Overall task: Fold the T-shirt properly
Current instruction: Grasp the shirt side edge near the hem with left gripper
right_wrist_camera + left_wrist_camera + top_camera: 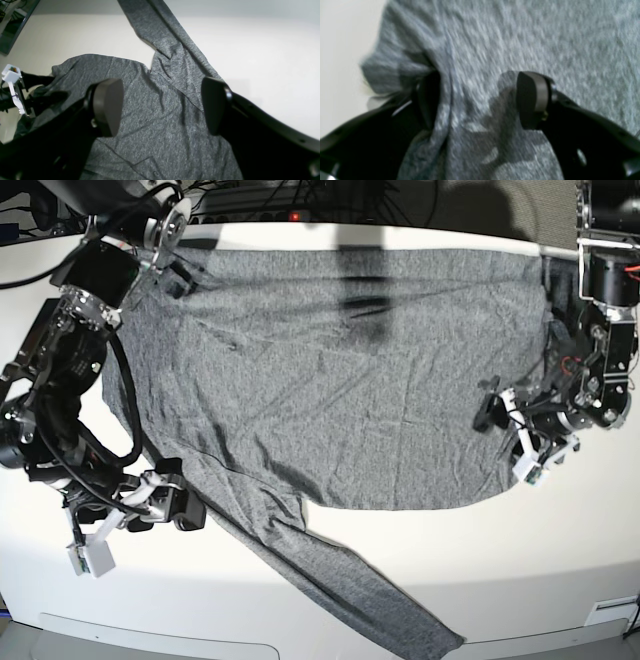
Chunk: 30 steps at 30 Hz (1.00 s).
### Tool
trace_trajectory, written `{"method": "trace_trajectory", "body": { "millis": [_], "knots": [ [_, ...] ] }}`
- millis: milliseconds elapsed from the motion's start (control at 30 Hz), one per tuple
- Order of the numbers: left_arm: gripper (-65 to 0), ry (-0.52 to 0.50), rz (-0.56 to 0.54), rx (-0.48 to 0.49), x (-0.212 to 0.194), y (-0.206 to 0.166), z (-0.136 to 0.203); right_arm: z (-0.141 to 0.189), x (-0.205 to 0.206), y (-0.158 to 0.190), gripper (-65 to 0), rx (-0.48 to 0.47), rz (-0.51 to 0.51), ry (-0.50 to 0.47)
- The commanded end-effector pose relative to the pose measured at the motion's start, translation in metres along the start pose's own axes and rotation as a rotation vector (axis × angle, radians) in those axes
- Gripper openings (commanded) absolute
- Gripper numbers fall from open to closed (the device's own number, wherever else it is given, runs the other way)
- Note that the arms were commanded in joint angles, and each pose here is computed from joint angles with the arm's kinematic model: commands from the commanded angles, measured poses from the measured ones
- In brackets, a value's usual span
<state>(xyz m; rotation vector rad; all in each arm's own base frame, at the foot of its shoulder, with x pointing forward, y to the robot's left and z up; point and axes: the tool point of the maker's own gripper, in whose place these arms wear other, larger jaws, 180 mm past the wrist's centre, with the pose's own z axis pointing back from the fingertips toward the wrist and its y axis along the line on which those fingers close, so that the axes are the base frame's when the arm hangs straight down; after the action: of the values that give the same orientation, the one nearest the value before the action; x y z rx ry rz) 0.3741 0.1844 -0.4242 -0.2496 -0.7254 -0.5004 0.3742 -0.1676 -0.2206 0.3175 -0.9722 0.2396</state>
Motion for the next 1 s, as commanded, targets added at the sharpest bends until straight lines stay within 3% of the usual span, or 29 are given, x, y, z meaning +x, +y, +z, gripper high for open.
{"method": "trace_trajectory", "body": {
  "millis": [0, 233, 367, 433, 700, 967],
  "knots": [
    [-19.9, -0.055, -0.024, 0.027, 0.025, 0.017, 0.010, 0.005, 0.019, 0.001, -17.5, 0.000, 0.025, -0.059],
    [-19.9, -0.056, -0.079, 0.131, 0.041, 0.068, 0.042, 0.005, 0.019, 0.001, -17.5, 0.000, 0.026, -0.059],
    [-19.9, -0.076, 0.006, 0.306, 0.041, 0.107, 0.057, 0.005, 0.019, 0.001, -17.5, 0.000, 0.025, -0.059],
    [-19.9, -0.080, 0.092, 0.340, 0.036, 0.113, 0.055, 0.004, 0.019, 0.001, -17.5, 0.001, 0.025, -0.059],
    [-19.9, -0.014, 0.269, 0.208, 0.014, 0.061, 0.000, 0.004, 0.018, 0.001, -17.5, 0.001, 0.025, -0.058],
    [-19.9, -0.171, 0.426, 0.218, 0.056, 0.084, 0.009, 0.005, 0.017, 0.000, -17.5, -0.007, 0.025, -0.054]
  ]
}}
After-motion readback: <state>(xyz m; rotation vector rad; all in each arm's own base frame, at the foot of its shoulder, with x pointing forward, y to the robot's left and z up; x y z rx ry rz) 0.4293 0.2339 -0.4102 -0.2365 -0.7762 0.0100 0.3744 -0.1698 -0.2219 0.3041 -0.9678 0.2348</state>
